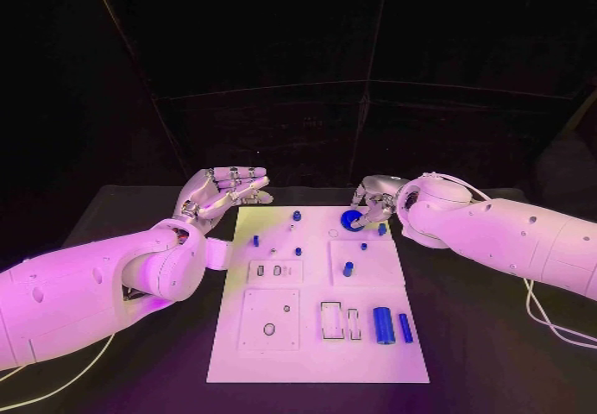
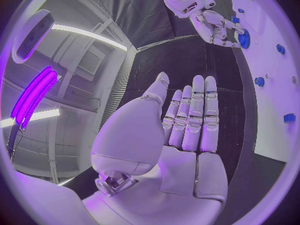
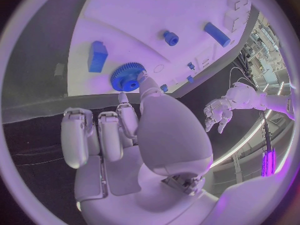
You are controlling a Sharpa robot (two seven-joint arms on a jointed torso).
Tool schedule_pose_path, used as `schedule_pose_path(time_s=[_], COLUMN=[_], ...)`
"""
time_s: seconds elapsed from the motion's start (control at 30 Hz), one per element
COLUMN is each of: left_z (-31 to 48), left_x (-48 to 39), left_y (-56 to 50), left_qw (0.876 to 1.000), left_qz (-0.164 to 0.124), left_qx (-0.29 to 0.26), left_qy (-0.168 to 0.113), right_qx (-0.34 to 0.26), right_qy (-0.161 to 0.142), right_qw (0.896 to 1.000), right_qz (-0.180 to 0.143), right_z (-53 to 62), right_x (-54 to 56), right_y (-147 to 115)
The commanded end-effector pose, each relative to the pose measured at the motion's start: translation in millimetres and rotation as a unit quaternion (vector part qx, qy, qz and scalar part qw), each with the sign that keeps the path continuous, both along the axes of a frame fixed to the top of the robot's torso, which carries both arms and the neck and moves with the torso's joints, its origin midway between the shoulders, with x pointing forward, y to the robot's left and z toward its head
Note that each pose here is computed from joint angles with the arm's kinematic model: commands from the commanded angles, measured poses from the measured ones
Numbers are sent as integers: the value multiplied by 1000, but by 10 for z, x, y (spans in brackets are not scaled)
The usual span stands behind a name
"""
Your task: Assemble the parts on the task board
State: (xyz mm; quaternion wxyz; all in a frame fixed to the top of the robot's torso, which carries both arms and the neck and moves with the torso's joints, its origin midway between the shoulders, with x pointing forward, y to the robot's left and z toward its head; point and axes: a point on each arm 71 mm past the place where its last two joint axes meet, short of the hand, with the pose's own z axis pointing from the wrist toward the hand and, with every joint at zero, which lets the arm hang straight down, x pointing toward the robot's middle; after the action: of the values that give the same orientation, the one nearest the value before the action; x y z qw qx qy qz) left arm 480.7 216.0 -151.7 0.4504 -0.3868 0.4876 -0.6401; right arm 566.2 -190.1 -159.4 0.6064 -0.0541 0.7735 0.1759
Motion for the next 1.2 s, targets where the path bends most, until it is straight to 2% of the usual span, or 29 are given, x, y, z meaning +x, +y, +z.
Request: schedule_pose_path(time_s=[0.03, 0.43, 0.83, 1.2], left_z=[14, 11, 10, 12], left_x=[-1, 2, 3, -3], left_y=[-13, -8, 0, 11], left_qw=[1000, 1000, 1000, 1000], left_qz=[-7, -7, -6, -6], left_qx=[-2, -1, -1, -1], left_qy=[-3, -2, -2, -2], right_qx=[-16, -27, -4, 9], right_qy=[7, 12, -45, -64], right_qw=[1000, 999, 998, 997], right_qz=[8, 12, 36, 48], right_z=[-14, -47, 32, 70], right_x=[2, 8, -7, -64], right_y=[14, 33, 97, 160])
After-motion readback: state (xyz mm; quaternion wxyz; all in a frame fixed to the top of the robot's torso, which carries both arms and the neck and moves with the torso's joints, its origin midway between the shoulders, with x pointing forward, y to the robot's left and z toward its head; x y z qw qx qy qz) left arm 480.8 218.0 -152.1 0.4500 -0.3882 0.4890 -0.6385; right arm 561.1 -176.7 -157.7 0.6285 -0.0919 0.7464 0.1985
